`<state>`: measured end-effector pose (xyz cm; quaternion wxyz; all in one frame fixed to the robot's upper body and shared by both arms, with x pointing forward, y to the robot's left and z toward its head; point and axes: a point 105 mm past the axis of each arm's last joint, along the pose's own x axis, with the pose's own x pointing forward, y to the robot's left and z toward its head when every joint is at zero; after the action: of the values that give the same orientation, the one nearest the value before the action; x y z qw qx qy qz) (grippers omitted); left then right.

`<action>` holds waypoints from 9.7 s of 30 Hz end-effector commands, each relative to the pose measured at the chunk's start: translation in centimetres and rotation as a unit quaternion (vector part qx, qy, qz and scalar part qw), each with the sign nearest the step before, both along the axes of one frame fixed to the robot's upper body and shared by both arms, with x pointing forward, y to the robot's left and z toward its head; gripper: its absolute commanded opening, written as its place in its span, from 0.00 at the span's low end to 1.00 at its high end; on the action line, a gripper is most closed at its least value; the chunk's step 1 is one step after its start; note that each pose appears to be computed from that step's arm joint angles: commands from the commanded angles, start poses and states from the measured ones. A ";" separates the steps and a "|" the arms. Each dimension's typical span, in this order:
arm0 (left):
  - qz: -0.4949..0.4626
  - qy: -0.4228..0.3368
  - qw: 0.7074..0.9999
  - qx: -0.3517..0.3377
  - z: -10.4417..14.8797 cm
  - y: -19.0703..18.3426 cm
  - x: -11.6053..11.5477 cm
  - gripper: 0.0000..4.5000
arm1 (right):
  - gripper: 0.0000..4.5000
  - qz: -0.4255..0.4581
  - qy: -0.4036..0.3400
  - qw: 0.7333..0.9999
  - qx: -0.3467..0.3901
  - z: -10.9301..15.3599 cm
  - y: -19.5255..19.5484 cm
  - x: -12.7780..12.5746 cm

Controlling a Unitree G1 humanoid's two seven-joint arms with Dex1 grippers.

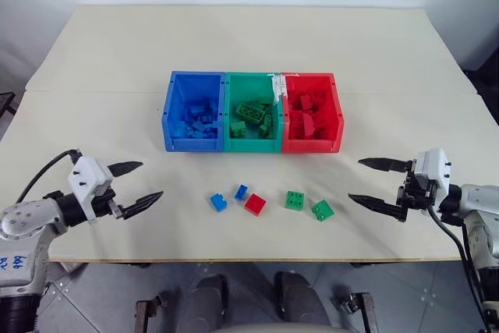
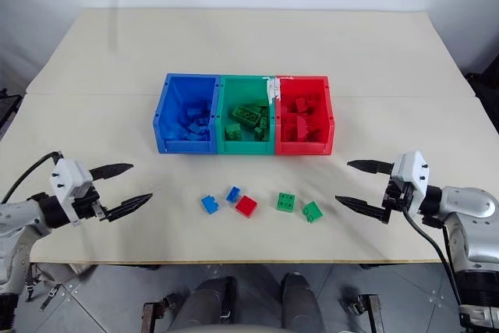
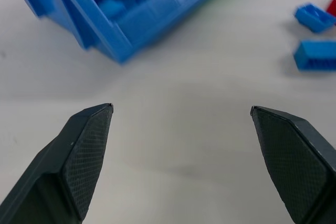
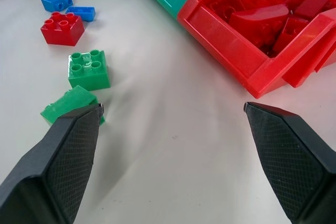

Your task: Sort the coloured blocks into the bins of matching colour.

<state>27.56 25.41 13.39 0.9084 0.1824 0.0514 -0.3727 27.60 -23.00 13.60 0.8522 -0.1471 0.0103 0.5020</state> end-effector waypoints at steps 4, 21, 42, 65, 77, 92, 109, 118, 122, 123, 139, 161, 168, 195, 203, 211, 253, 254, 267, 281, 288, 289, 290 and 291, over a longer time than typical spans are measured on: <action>-0.017 0.009 1.000 0.011 0.0 -0.3 0.2 0.99 | 1.00 0.012 -0.035 0.999 0.007 1.1 0.5 -0.2; -0.268 -0.005 0.963 0.003 0.0 -10.2 -2.2 0.99 | 1.00 -0.113 0.025 0.991 -0.061 -1.4 -8.6 -6.6; -0.201 0.014 0.979 0.021 0.2 -7.0 -3.0 0.99 | 1.00 0.092 0.084 0.990 -0.071 -3.6 6.3 -0.7; -0.070 -0.007 0.997 -0.012 -0.2 -4.0 -2.5 1.00 | 0.35 0.123 0.031 0.988 0.092 8.3 13.3 3.3; 0.005 -0.019 0.999 -0.025 -0.3 -2.6 -4.3 1.00 | 0.43 0.035 -0.060 0.995 0.067 8.5 20.5 12.3; -0.068 -0.023 0.997 -0.034 0.4 -6.2 -3.1 1.00 | 0.99 0.072 -0.072 0.992 0.070 8.3 11.4 7.0; -0.227 0.009 0.974 -0.021 0.3 -8.5 -0.7 1.00 | 0.99 -0.114 -0.036 0.992 -0.028 0.8 -4.0 -3.8; -0.193 -0.005 0.981 -0.010 0.2 -7.2 -1.2 1.00 | 0.99 0.043 -0.009 0.999 -0.010 1.2 2.8 -1.8; -0.157 0.004 0.988 -0.009 -0.3 -5.9 -2.3 1.00 | 0.99 0.135 0.042 0.990 -0.026 0.2 7.6 -1.1; -0.149 0.005 0.989 -0.010 -0.4 -5.6 -2.6 1.00 | 0.99 0.139 0.053 0.988 -0.036 -0.2 8.3 -0.7; -0.097 0.005 0.995 -0.014 -0.1 -5.3 -4.5 1.00 | 0.41 0.154 0.072 0.983 -0.070 -4.5 10.5 1.3; -0.002 -0.015 0.999 -0.048 0.3 -4.6 -5.3 1.00 | 0.41 0.072 -0.106 0.992 0.008 8.8 20.3 12.6; -0.009 -0.012 0.998 -0.053 0.2 -5.1 -5.4 1.00 | 0.92 0.099 -0.103 0.989 0.026 9.6 18.6 11.5; -0.253 0.000 0.967 -0.011 1.0 -9.6 -0.6 1.00 | 0.99 -0.052 -0.024 0.997 -0.057 -0.5 -4.3 -3.1; -0.192 -0.015 0.981 -0.011 1.3 -7.3 -0.3 1.00 | 0.99 0.091 0.007 0.996 -0.020 -0.3 4.3 -1.7; -0.115 0.013 0.993 -0.021 -0.9 -4.1 -3.3 1.00 | 0.99 0.174 0.059 0.983 -0.011 -1.2 14.3 -0.4; -0.135 -0.058 0.985 -0.092 3.4 -10.4 -1.8 1.00 | 0.70 -0.113 -0.087 0.988 0.053 9.0 7.0 13.2; -0.132 -0.055 0.985 -0.094 3.4 -10.3 -1.9 1.00 | 0.78 -0.108 -0.093 0.988 0.054 9.3 7.0 13.1; -0.044 0.000 0.999 -0.024 -0.3 -1.5 -3.6 1.00 | 0.99 0.170 -0.058 0.983 0.047 7.0 4.6 1.0; -0.095 0.047 0.994 0.031 -1.6 -0.1 -4.7 1.00 | 0.99 0.218 -0.051 0.975 0.012 4.0 2.5 -2.8; -0.145 0.061 0.988 -0.013 -1.1 -6.4 -3.6 1.00 | 0.99 0.191 -0.051 0.980 0.014 3.7 1.9 -2.4; -0.151 0.063 0.986 -0.012 -1.2 -7.3 -3.5 1.00 | 0.99 0.189 -0.052 0.980 0.014 3.7 2.0 -2.5; -0.160 0.063 0.985 -0.010 -1.4 -8.3 -3.6 1.00 | 0.99 0.185 -0.054 0.981 0.017 3.7 2.0 -2.4; -0.158 0.067 0.985 -0.007 -1.8 -9.0 -3.3 1.00 | 0.99 0.183 -0.055 0.981 0.020 3.7 2.1 -2.5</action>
<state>24.23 17.60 11.55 0.8378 0.1469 0.0819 -0.5194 25.66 -20.95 16.30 0.7585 -0.1417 -0.0503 0.6341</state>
